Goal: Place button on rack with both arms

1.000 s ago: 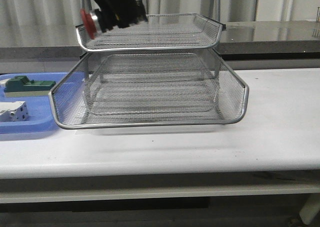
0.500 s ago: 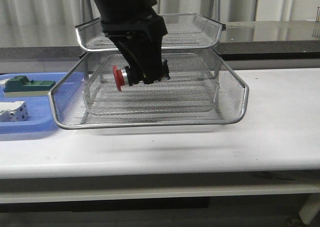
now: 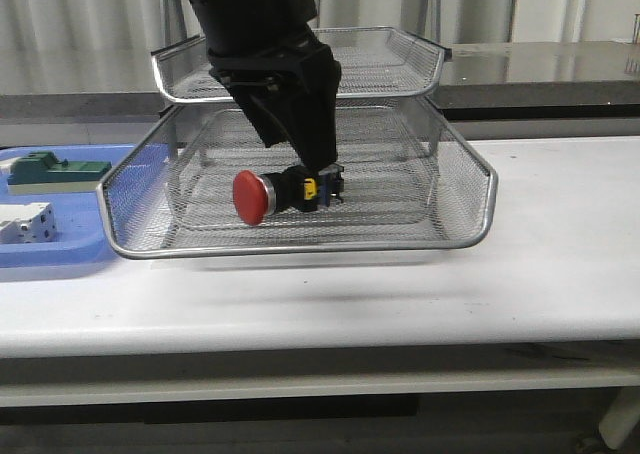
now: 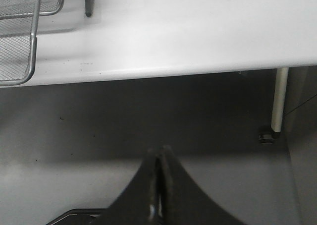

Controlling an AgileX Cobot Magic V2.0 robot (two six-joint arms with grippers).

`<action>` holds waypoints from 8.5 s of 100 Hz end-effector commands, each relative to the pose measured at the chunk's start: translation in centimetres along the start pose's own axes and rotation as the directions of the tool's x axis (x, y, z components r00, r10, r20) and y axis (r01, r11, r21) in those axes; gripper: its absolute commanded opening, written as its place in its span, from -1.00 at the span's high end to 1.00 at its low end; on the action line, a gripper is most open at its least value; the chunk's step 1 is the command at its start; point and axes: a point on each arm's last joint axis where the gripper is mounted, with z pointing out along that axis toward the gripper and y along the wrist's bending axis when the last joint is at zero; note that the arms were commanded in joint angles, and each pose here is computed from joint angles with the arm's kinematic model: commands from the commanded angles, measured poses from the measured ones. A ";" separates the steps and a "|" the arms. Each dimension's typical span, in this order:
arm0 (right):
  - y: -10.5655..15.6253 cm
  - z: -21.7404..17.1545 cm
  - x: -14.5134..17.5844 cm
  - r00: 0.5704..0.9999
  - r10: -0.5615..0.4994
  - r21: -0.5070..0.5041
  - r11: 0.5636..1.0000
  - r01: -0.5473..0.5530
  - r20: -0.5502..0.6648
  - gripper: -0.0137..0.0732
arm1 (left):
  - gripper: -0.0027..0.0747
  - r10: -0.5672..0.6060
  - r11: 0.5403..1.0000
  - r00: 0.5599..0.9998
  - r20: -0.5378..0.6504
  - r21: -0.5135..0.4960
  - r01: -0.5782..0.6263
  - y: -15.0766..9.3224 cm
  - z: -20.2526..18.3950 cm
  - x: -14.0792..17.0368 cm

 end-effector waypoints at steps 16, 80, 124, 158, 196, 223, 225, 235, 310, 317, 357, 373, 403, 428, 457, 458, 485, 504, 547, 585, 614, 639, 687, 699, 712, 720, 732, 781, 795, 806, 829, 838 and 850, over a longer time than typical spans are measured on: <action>0.1 -0.8 -1.1 0.997 -0.005 -0.005 1.000 0.005 0.083 0.85 | -0.31 -0.022 0.999 0.992 0.123 -0.032 0.026 -0.4 -3.8 -1.2; 0.1 -0.8 -1.1 0.997 -0.005 -0.005 1.000 0.005 0.083 0.85 | -0.30 -0.170 0.972 0.942 0.288 -0.105 0.208 1.1 -15.8 2.3; 0.1 -0.8 -1.1 0.997 -0.005 -0.005 1.000 0.005 0.083 0.85 | -0.30 -0.370 0.839 0.797 0.477 -0.198 0.507 3.1 -18.6 12.4; 0.1 -0.8 -1.1 0.997 -0.005 -0.005 1.000 0.005 0.083 0.85 | -0.30 -0.354 0.688 0.620 0.701 -0.254 0.680 -0.8 -18.3 20.7; 0.1 -0.8 -1.1 0.997 -0.005 -0.005 1.000 0.005 0.083 0.85 | -0.30 -0.197 0.634 0.510 0.837 -0.288 0.718 -6.5 -17.1 26.4; 0.1 -0.8 -1.1 0.997 -0.005 -0.005 1.000 0.005 0.083 0.85 | -0.30 -0.049 0.604 0.417 0.908 -0.306 0.736 -9.0 -17.2 28.6; 0.1 -0.8 -1.1 0.997 -0.005 -0.005 1.000 0.005 0.083 0.85 | -0.30 -0.042 0.602 0.413 0.910 -0.307 0.737 -9.1 -17.2 28.7; 0.1 -0.8 -1.1 0.997 -0.005 -0.005 1.000 0.005 0.083 0.85 | -0.30 0.001 0.592 0.384 0.923 -0.310 0.744 -9.5 -17.3 29.2; 0.1 -0.8 -1.1 0.997 -0.005 -0.005 1.000 0.005 0.083 0.85 | 0.26 0.042 0.578 0.352 0.935 -0.310 0.755 -9.6 -17.6 29.3; 0.1 -0.8 -1.1 0.997 -0.005 -0.005 1.000 0.005 0.083 0.85 | 0.43 0.042 0.578 0.352 0.935 -0.310 0.755 -9.6 -17.6 29.3; 0.1 -0.8 -1.1 0.997 -0.005 -0.005 1.000 0.005 0.083 0.85 | 0.92 0.040 0.579 0.353 0.935 -0.310 0.755 -9.6 -17.5 29.3; 0.1 -0.8 -1.1 0.997 -0.005 -0.005 1.000 0.005 0.083 0.85 | 0.92 0.040 0.579 0.353 0.935 -0.310 0.755 -9.6 -17.5 29.3; 0.5 -0.8 -1.2 0.996 0.028 -0.059 0.998 -0.023 0.088 0.85 | 0.92 0.040 0.579 0.353 0.935 -0.310 0.755 -9.6 -17.5 29.3; 2.1 0.9 -2.0 0.997 0.072 -0.195 0.978 -0.067 0.017 0.85 | 0.92 0.040 0.579 0.353 0.935 -0.310 0.755 -9.6 -17.5 29.3; 4.4 5.4 -3.6 0.994 0.011 -0.326 0.944 -0.047 -0.112 0.84 | 0.92 0.040 0.579 0.353 0.935 -0.310 0.755 -9.6 -17.5 29.3; 4.5 5.6 -3.6 0.993 0.007 -0.328 0.944 -0.046 -0.119 0.84 | 0.92 0.040 0.579 0.353 0.935 -0.310 0.755 -9.6 -17.5 29.3; 8.2 10.0 -3.6 0.976 -0.108 -0.391 0.920 0.027 -0.189 0.84 | 0.92 0.040 0.579 0.353 0.935 -0.310 0.755 -9.6 -17.5 29.3; 11.5 13.0 -2.5 0.954 -0.199 -0.432 0.898 0.085 -0.225 0.84 | 0.92 0.040 0.579 0.353 0.935 -0.310 0.755 -9.6 -17.5 29.3; 17.6 17.4 -1.1 0.892 -0.357 -0.489 0.852 0.189 -0.278 0.84 | 0.92 0.040 0.579 0.353 0.935 -0.310 0.755 -9.6 -17.5 29.3; 20.7 20.2 -1.4 0.855 -0.443 -0.496 0.825 0.270 -0.271 0.84 | 0.92 0.040 0.579 0.353 0.935 -0.310 0.755 -9.6 -17.5 29.3; 21.1 20.3 -3.2 0.840 -0.518 -0.469 0.789 0.397 -0.161 0.84 | 0.92 0.040 0.579 0.353 0.935 -0.310 0.755 -9.6 -17.5 29.3; 22.1 21.9 -4.3 0.803 -0.582 -0.438 0.759 0.482 -0.125 0.84 | 0.92 0.040 0.579 0.353 0.935 -0.310 0.755 -9.6 -17.5 29.3; 21.2 25.5 -10.4 0.836 -0.547 -0.325 0.798 0.508 -0.035 0.84 | 0.92 0.040 0.579 0.353 0.935 -0.310 0.755 -9.6 -17.5 29.3; 20.5 26.3 -11.9 0.851 -0.524 -0.301 0.816 0.493 -0.028 0.84 | 0.92 0.040 0.579 0.353 0.935 -0.310 0.755 -9.6 -17.5 29.3; 20.2 26.6 -12.5 0.858 -0.513 -0.292 0.825 0.485 -0.025 0.84 | 0.92 0.040 0.579 0.353 0.935 -0.310 0.755 -9.6 -17.5 29.3; 20.1 26.6 -12.5 0.858 -0.513 -0.290 0.826 0.483 -0.032 0.84 | 0.92 0.040 0.579 0.353 0.935 -0.310 0.755 -9.6 -17.5 29.3; 20.1 26.6 -12.5 0.857 -0.514 -0.291 0.826 0.483 -0.037 0.84 | 0.92 0.040 0.579 0.353 0.935 -0.310 0.755 -9.6 -17.5 29.3; 19.1 22.1 -13.4 0.857 -0.509 -0.295 0.834 0.466 -0.086 0.84 | 0.92 0.040 0.579 0.353 0.935 -0.310 0.755 -9.6 -17.5 29.3; 18.1 19.5 -14.3 0.867 -0.494 -0.286 0.842 0.458 -0.066 0.84 | 0.92 0.040 0.579 0.353 0.935 -0.310 0.755 -9.6 -17.5 29.3; 16.8 17.4 -15.0 0.883 -0.469 -0.269 0.853 0.447 -0.021 0.84 | 0.92 0.040 0.579 0.353 0.935 -0.310 0.755 -9.6 -17.5 29.3; 11.5 14.7 -15.0 0.937 -0.349 -0.179 0.920 0.348 0.026 0.84 | 0.92 0.040 0.579 0.353 0.935 -0.310 0.755 -9.6 -17.5 29.3; 9.2 13.3 -14.4 0.956 -0.286 -0.138 0.946 0.292 0.059 0.84 | 0.92 0.040 0.579 0.353 0.935 -0.310 0.755 -9.6 -17.5 29.3; 6.5 11.3 -12.7 0.970 -0.212 -0.100 0.969 0.224 0.119 0.84 | 0.92 0.040 0.579 0.353 0.935 -0.310 0.755 -9.6 -17.5 29.3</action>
